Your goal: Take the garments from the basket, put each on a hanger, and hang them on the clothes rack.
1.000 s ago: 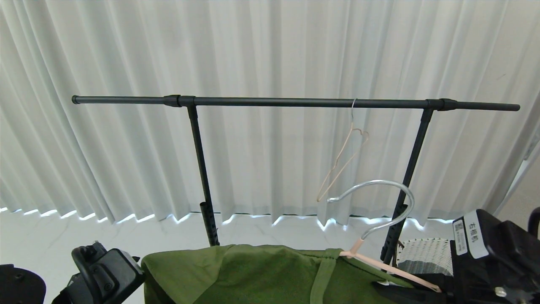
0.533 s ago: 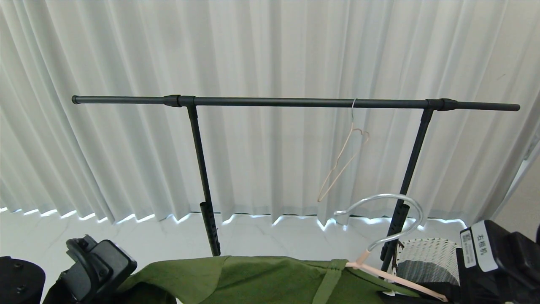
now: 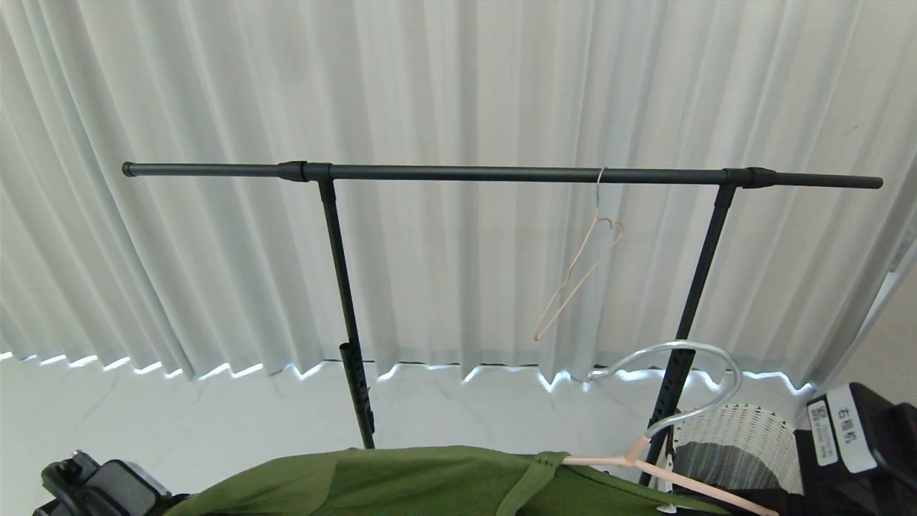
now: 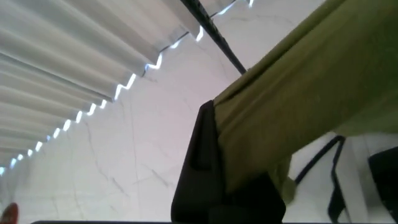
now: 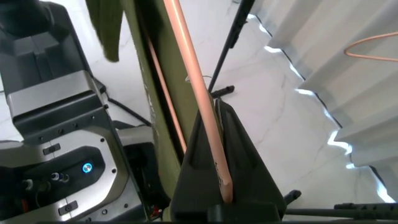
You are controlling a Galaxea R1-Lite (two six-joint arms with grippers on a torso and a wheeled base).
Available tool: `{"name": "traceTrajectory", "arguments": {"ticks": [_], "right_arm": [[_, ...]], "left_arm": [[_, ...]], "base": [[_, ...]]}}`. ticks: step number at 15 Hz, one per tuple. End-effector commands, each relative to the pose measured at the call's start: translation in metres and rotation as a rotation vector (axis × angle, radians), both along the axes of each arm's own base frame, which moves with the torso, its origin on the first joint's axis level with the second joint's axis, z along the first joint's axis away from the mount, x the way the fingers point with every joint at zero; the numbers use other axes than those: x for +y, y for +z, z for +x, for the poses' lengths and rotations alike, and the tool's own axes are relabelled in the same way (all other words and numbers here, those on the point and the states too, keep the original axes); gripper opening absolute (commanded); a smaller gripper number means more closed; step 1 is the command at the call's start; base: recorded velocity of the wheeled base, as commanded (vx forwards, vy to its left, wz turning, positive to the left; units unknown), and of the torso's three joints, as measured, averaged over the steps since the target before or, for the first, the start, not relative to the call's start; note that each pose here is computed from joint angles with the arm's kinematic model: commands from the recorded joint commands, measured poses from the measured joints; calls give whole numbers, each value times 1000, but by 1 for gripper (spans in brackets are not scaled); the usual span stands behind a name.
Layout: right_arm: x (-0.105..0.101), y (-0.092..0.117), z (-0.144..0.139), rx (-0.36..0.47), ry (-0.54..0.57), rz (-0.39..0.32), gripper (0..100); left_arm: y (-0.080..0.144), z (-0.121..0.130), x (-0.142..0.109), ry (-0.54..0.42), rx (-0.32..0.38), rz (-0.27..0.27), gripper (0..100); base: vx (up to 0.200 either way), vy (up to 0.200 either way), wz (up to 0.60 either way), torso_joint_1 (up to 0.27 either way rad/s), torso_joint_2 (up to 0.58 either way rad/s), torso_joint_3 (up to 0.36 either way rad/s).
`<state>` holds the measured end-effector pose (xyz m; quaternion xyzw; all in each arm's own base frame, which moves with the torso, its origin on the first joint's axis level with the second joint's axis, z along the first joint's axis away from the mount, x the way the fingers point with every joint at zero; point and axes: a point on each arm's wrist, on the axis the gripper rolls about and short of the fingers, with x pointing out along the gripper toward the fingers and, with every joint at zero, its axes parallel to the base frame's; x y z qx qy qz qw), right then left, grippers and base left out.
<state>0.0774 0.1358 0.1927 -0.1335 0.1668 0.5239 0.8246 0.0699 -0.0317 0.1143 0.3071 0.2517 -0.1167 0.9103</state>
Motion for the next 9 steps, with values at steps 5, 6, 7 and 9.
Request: {"name": "traceTrajectory", "arguments": {"ticks": [5,6,7,9], "right_arm": [[16,19,10,106,-63,88,0],[24,26,14,145,-99,106,0],[35,31,22,181,-166,101,0],[53,32,44,211,-298,81,0]], "left_arm": [[5,-5,3,-9,-53,-21,100],[8,-6,3,-9,-69,-30,100],[9,-8,5,-11,-88,-37,100],[10,-12,7,-14,-112,-50,100]], "base": [[0,0,0,0,0,0],[0,0,0,0,0,0],[0,0,0,0,0,0],[0,0,0,0,0,0]]}}
